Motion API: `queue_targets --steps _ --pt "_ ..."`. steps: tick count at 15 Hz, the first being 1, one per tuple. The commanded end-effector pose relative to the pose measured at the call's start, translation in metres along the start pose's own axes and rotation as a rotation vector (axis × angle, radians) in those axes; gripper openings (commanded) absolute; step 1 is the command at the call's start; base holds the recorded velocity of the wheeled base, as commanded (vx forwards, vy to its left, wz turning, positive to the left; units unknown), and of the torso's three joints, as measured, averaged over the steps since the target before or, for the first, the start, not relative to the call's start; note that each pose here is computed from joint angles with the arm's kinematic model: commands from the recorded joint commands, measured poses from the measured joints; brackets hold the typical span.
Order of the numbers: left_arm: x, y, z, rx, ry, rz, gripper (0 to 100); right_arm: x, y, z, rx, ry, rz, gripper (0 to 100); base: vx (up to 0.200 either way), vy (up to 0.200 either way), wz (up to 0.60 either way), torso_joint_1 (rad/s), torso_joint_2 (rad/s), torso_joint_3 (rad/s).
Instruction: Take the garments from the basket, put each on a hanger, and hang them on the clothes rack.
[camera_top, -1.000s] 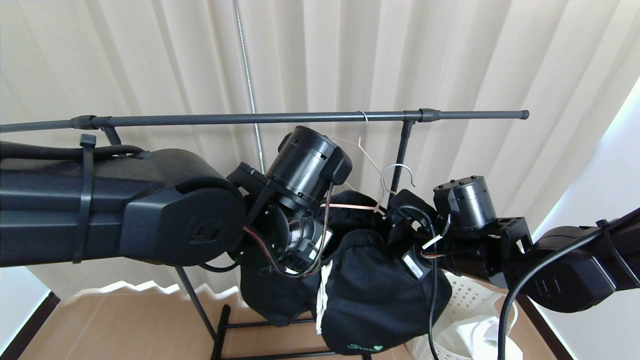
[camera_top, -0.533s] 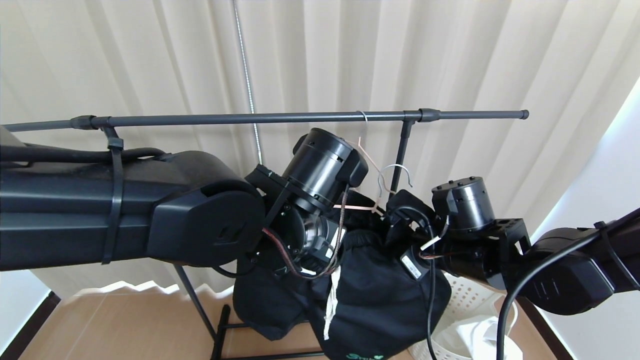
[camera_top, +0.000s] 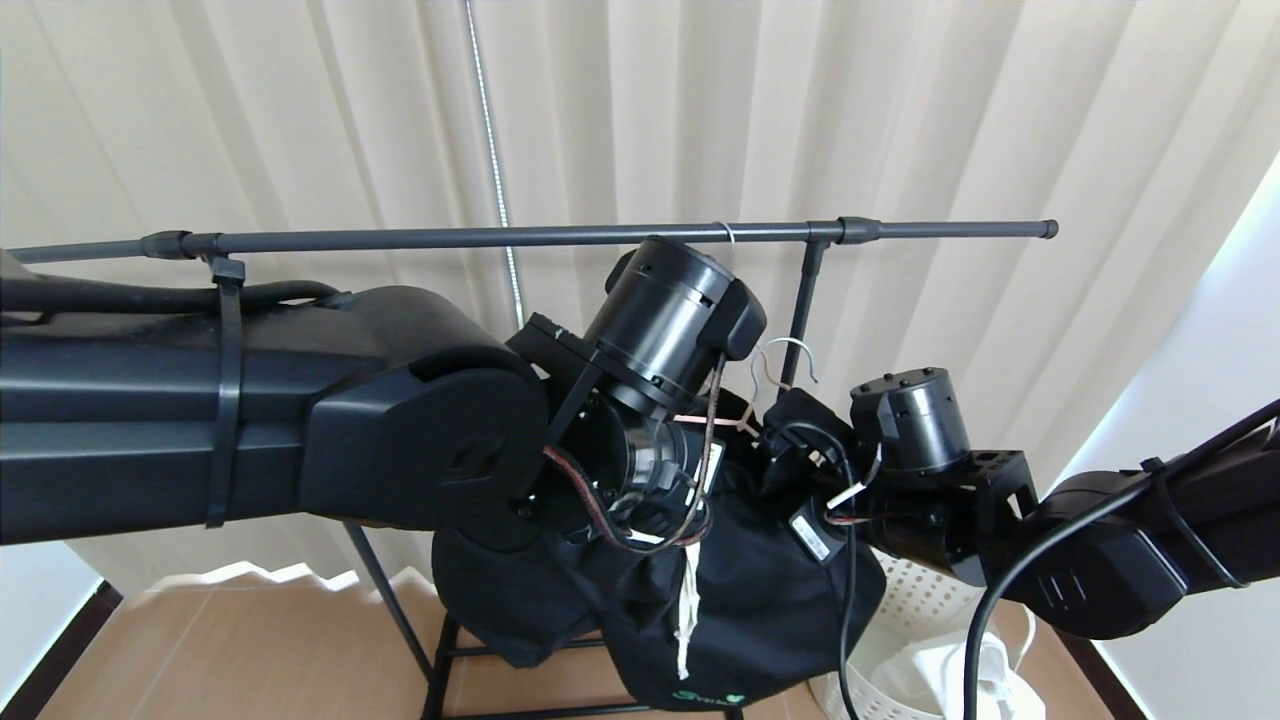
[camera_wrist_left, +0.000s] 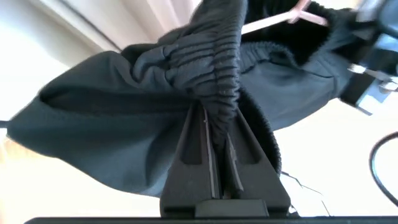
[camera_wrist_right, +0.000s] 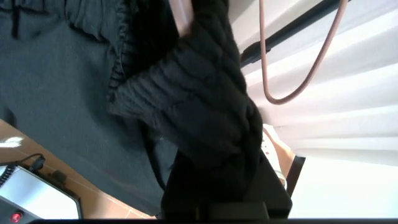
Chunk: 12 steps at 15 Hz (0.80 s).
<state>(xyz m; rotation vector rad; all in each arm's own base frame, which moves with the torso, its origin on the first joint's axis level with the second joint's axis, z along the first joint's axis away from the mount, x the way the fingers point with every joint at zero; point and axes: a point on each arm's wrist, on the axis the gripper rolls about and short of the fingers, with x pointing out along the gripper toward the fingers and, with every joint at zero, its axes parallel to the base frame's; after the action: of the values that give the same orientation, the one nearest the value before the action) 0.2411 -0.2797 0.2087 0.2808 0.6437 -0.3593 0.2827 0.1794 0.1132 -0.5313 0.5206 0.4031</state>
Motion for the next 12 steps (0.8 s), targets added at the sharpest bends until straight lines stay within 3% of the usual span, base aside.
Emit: queue_targets --steps 1,5,12 --pt "0.006 0.001 -0.006 0.008 0.021 0.024 0 -0.005 -0.002 0.003 0.005 -0.019 0.001 0 0.0 0.0 0.0 0.0 0.0 0.0" --pt "0.01 0.004 -0.011 0.009 0.04 0.047 0 -0.018 -0.008 0.006 0.017 -0.068 0.057 0 0.0 0.0 0.0 0.0 0.0 0.0" --pt "0.027 0.001 -0.022 -0.016 0.071 0.059 0 -0.024 -0.007 0.001 0.032 -0.236 0.067 0 0.0 0.0 0.0 0.0 0.0 0.0"
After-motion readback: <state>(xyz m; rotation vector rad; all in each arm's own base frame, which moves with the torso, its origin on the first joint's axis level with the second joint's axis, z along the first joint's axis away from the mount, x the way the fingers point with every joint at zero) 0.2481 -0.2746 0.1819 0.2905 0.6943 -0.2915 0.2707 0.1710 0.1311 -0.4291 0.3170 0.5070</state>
